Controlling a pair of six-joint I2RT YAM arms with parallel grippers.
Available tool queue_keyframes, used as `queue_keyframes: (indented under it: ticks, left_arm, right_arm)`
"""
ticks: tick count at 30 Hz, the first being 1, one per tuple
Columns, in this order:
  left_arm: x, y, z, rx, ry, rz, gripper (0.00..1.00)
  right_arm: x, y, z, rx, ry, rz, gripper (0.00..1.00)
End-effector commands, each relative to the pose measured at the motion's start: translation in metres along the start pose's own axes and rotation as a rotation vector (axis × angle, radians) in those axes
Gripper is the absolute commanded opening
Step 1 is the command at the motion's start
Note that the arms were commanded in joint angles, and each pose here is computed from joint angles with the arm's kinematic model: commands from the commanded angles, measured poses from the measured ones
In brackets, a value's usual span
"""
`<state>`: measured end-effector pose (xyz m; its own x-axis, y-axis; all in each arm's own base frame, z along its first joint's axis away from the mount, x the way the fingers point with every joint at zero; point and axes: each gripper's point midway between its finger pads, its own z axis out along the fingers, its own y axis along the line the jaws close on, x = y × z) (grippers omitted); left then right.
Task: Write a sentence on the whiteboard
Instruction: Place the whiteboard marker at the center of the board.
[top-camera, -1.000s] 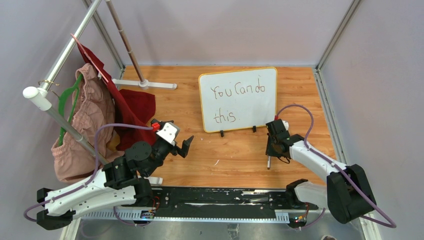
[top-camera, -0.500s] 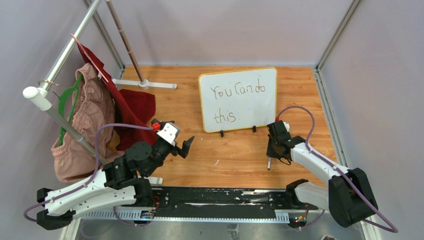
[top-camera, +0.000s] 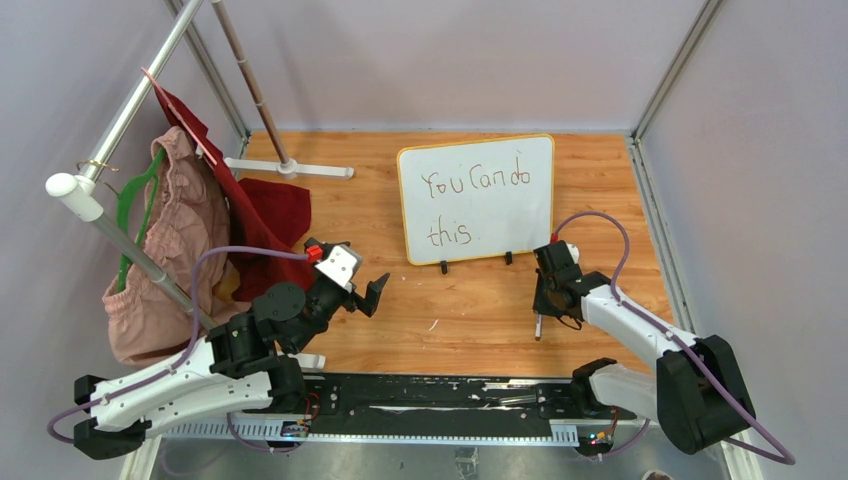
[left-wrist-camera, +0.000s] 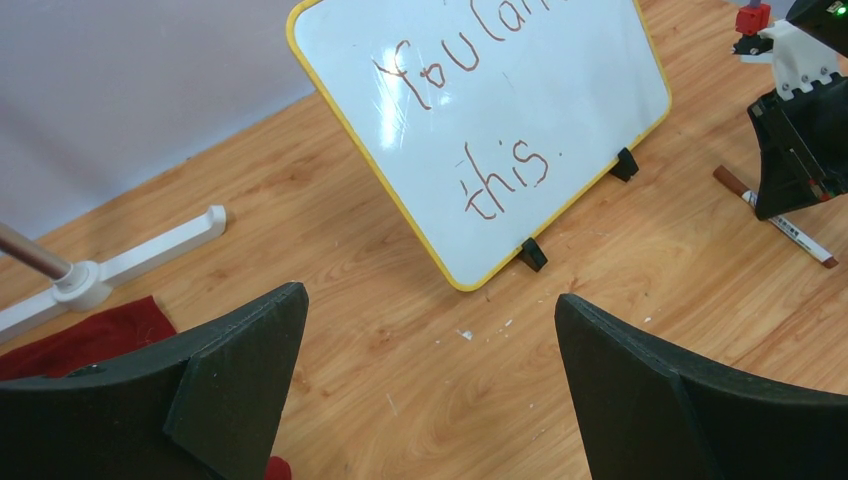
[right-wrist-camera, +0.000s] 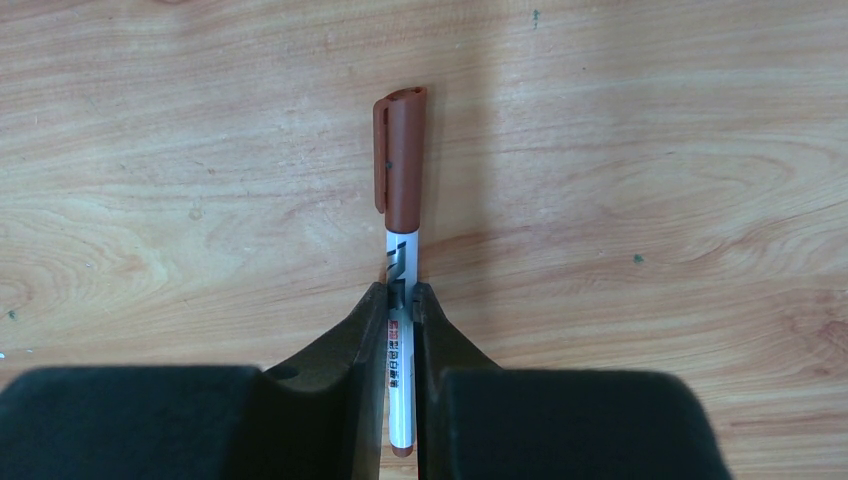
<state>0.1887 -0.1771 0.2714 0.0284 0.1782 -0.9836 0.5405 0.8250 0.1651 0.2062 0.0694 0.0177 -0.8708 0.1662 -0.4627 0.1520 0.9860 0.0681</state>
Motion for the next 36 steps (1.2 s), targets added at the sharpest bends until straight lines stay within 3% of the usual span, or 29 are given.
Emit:
queue_keyframes:
  ticks: [1,22,36]
  left_arm:
    - [-0.0054,-0.0011,0.0004,0.002,-0.027,-0.027,1.00]
    - [-0.0053,-0.0025,0.0008,0.007,-0.028,-0.032,1.00]
    - [-0.0049,-0.0035,0.0011,0.011,-0.027,-0.033,1.00]
  right_arm:
    - [0.0101,-0.0078,0.0041,0.026,0.042,0.005,0.00]
    - [0.0095,-0.0075,0.0026,0.018,0.030,0.009,0.16]
    - [0.0056,-0.0065,-0.0035,0.004,0.005,0.024,0.40]
